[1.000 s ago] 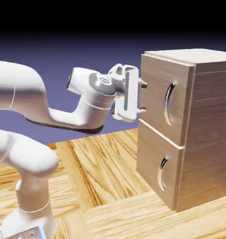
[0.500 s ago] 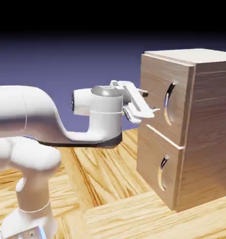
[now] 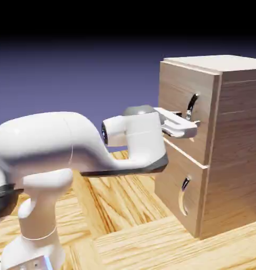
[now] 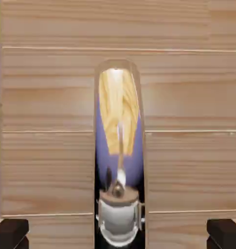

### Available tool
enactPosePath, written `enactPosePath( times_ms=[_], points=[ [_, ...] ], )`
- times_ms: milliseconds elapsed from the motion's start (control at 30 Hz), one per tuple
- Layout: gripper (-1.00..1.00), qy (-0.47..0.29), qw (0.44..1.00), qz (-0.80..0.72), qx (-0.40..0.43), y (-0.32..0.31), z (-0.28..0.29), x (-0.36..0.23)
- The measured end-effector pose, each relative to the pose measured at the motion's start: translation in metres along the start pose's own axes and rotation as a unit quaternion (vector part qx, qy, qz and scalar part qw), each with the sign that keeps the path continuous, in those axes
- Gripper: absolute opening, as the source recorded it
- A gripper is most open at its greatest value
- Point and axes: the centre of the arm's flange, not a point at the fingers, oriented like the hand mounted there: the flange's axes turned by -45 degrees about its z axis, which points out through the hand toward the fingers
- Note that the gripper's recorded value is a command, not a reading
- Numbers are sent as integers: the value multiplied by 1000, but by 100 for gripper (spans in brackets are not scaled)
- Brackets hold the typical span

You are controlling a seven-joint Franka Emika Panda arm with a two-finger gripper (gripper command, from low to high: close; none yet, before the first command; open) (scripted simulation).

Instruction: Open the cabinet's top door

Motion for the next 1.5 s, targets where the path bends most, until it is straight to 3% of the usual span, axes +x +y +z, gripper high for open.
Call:
enactPosePath(
  times_ms=[633, 1500],
  points=[
    [-100, 0, 968, 0, 250, 102, -105, 0],
    [-100, 0, 846, 0, 534, 276, -148, 0]
  ],
)
